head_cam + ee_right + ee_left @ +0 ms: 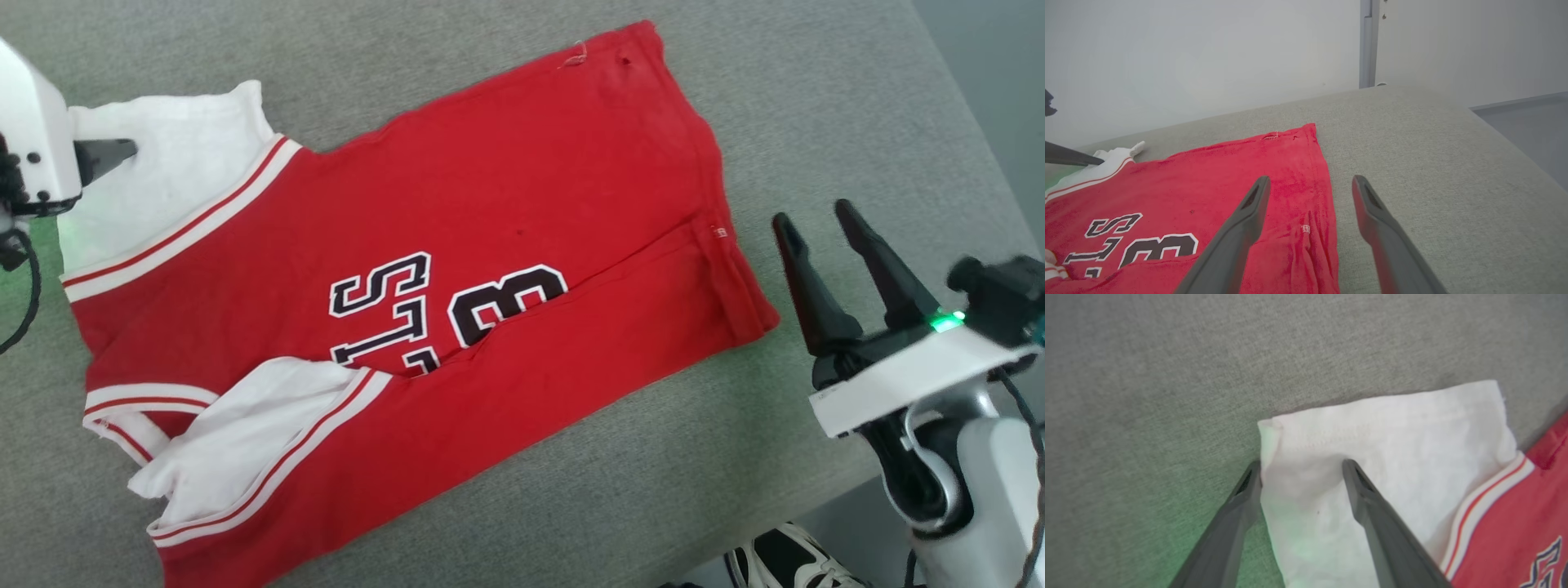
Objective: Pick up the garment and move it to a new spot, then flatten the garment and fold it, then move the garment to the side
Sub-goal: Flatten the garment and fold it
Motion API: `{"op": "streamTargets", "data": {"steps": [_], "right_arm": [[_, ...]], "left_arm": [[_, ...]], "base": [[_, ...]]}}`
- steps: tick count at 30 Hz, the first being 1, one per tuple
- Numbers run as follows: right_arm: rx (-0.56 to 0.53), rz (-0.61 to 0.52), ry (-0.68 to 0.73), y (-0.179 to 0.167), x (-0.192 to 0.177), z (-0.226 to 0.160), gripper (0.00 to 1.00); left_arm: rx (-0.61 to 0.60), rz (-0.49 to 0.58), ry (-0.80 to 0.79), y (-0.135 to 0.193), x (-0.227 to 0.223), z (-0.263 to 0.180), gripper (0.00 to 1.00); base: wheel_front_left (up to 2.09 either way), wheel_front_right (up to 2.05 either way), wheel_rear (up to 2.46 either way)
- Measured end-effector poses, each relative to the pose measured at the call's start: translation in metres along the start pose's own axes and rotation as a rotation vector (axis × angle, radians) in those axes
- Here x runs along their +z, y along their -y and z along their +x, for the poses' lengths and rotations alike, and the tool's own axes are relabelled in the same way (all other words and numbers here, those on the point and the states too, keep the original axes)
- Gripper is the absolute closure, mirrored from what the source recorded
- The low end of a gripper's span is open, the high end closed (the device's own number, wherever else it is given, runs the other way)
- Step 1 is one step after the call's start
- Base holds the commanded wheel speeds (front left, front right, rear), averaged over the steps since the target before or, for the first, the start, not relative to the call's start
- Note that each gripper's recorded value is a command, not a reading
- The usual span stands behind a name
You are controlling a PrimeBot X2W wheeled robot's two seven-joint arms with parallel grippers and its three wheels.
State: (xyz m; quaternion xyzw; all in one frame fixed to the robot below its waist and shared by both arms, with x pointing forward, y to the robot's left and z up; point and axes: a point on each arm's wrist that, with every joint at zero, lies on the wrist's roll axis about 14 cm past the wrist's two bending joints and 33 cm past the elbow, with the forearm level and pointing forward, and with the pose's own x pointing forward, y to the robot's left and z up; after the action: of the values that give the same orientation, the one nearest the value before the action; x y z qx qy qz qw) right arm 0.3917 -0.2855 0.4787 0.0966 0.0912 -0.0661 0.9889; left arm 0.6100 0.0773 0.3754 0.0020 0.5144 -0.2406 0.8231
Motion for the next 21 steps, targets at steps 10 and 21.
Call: {"op": "streamTargets", "data": {"steps": [10,21], "right_arm": [[0.13,-0.208,-0.325,-0.008,-0.016,0.063,0.0],[0.12,-0.243,-0.582,-0.009,-0.023,0.152,0.0]], "left_arm": [[-0.051,0.003,0.037,0.004,0.004,0.005,1.0],[-0.09,-0.031,0.12,-0.002,0.005,0.003,1.0]], "base": [[0.0,0.0,0.0],[0.0,0.0,0.0]]}}
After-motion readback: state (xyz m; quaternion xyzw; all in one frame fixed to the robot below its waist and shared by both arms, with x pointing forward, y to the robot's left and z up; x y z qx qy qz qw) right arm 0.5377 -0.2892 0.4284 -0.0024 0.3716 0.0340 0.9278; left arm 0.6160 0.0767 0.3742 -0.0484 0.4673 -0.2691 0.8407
